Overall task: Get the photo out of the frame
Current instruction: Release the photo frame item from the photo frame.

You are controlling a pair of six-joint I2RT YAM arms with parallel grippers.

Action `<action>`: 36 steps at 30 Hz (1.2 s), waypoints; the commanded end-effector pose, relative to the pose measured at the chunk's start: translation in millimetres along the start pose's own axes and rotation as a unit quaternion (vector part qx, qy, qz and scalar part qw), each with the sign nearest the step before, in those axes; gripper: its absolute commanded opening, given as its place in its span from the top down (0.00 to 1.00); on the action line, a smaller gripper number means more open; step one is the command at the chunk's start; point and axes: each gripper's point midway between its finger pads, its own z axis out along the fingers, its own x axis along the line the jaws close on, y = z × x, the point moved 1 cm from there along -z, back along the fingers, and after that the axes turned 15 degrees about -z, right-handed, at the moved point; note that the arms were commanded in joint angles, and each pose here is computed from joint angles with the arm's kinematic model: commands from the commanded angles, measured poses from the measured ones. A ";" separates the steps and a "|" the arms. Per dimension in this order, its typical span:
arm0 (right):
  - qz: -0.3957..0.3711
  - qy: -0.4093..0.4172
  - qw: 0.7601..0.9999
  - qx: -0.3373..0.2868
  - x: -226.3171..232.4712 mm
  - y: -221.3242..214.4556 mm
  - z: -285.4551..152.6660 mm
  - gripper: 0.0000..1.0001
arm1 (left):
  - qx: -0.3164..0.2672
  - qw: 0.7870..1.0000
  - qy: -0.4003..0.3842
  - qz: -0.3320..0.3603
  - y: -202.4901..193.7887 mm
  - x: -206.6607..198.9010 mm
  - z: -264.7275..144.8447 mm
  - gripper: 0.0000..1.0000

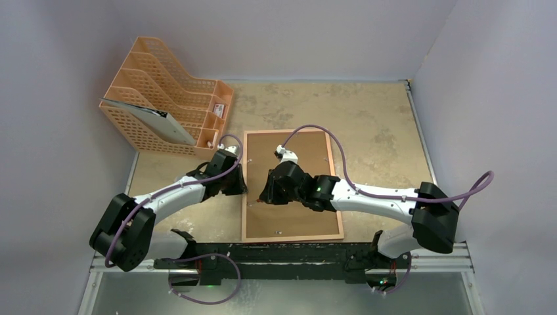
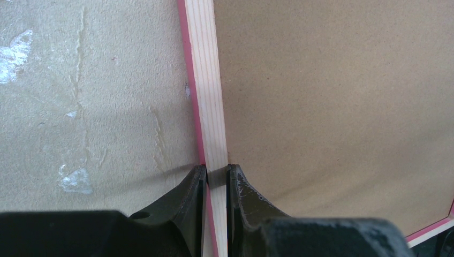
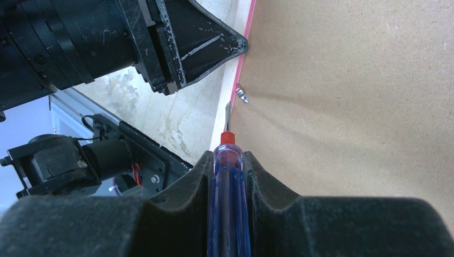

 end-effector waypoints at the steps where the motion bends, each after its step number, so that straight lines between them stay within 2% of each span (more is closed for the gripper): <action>1: 0.001 0.012 1.000 -0.010 8.1 6.1 0.9 1.00 | 0.013 1.000 0.013 0.005 -8.0 8.9 -3.6 1.00; 16: -0.009 0.011 1.000 0.007 5.8 -4.7 16.8 1.00 | 0.013 1.000 0.016 0.006 -6.4 8.2 -4.1 1.00; 36: 0.029 -0.060 0.998 0.000 -24.8 -13.5 19.6 1.00 | 0.012 1.000 0.017 0.007 -6.9 9.1 -5.7 1.00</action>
